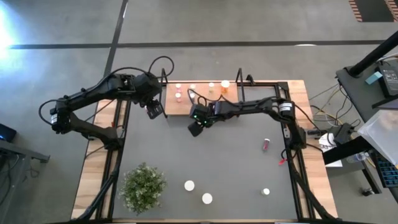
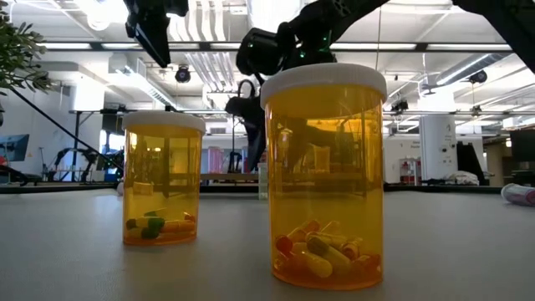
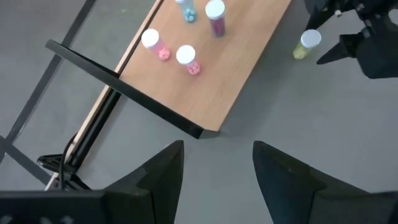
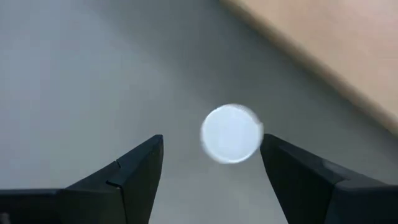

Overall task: Pick and place medicine bottles onto shelf by color
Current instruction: Put the left yellow pill bottle on the shelf aligned with the other yellow pill bottle

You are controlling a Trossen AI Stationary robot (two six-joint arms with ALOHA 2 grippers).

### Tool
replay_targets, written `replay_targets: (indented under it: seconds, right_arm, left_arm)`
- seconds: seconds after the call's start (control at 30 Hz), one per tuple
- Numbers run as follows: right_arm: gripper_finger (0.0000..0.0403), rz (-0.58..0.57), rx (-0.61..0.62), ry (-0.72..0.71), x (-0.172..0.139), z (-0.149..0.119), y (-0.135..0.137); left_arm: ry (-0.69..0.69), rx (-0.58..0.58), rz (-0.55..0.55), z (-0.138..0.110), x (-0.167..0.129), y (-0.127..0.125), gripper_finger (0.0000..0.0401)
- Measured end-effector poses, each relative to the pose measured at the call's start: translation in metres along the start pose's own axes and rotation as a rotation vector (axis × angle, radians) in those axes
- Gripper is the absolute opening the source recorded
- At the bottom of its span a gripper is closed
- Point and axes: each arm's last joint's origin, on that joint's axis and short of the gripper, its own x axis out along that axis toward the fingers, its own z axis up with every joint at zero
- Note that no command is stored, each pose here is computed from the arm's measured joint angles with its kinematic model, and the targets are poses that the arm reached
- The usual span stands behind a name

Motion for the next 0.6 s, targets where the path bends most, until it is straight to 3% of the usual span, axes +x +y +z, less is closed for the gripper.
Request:
replay_targets:
  seconds: [0.23, 0.6]
  right_arm:
    - [0.0248, -0.039, -0.002, -0.049, -0.0040, 0.0019, -0.0005]
    - [0.0162, -0.040, -0.003, -0.048, -0.0028, 0.0018, -0.0005]
  left_arm:
    - [-0.008, -0.015, -0.001, -0.0012, -0.0024, 0.0007, 0.0176]
    - [-0.009, -0.015, -0.001, -0.0013, -0.0026, 0.0008, 0.0176]
